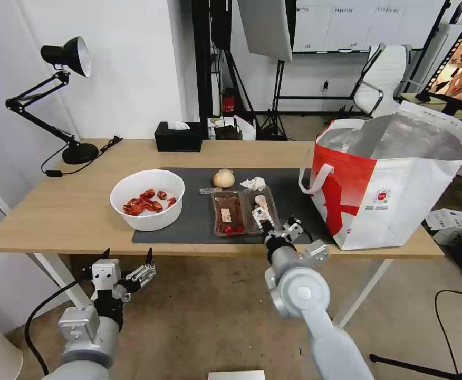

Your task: Pick up the trash from the table and place it into the takeout bag.

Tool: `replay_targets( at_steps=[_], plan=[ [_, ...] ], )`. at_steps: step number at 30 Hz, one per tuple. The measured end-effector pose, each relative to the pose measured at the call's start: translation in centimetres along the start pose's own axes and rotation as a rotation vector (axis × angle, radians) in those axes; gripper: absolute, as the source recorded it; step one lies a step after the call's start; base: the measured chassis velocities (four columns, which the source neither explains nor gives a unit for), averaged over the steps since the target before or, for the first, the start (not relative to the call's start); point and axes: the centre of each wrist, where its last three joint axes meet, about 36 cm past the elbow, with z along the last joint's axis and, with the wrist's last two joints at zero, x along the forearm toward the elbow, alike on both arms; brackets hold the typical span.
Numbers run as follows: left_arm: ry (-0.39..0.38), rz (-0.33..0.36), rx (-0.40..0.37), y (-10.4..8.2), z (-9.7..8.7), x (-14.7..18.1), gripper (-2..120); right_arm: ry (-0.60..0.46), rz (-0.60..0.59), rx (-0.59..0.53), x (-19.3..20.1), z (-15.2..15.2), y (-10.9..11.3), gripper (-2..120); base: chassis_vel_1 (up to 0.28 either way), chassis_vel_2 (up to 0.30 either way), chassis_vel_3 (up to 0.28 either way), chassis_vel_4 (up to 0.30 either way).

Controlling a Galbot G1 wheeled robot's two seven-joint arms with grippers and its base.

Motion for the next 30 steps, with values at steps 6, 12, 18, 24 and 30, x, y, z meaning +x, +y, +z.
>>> replay_targets(
  at_steps=[6, 12, 18, 24, 30],
  plan=[
    [-0.001, -0.004, 0.0, 0.0, 0.0, 0.1, 100, 0.143, -0.167, 0.053, -0.4, -2.1, 1.6, 100, 0.0, 0.0, 0.0, 0.0],
    [-0.001, -0.008, 0.0, 0.0, 0.0, 0.1, 100, 0.33, -0.137, 0.054, -1.6, -2.3, 2.6, 100, 0.0, 0.0, 0.0, 0.0],
    [0.002, -0.019, 0.005, 0.0, 0.0, 0.4, 100, 0.401, -0.079, 0.04, -3.6, -1.7, 2.5, 100, 0.0, 0.0, 0.0, 0.0],
    [0.007, -0.019, 0.004, 0.1, 0.1, 0.4, 100, 0.376, -0.101, 0.038, -4.1, -2.4, 2.7, 100, 0.0, 0.0, 0.0, 0.0],
    [-0.014, 0.01, 0.047, 0.0, 0.2, 0.1, 100, 0.212, -0.324, 0.546, -6.1, -3.7, 1.3, 93, 0.0, 0.0, 0.0, 0.0]
  ],
)
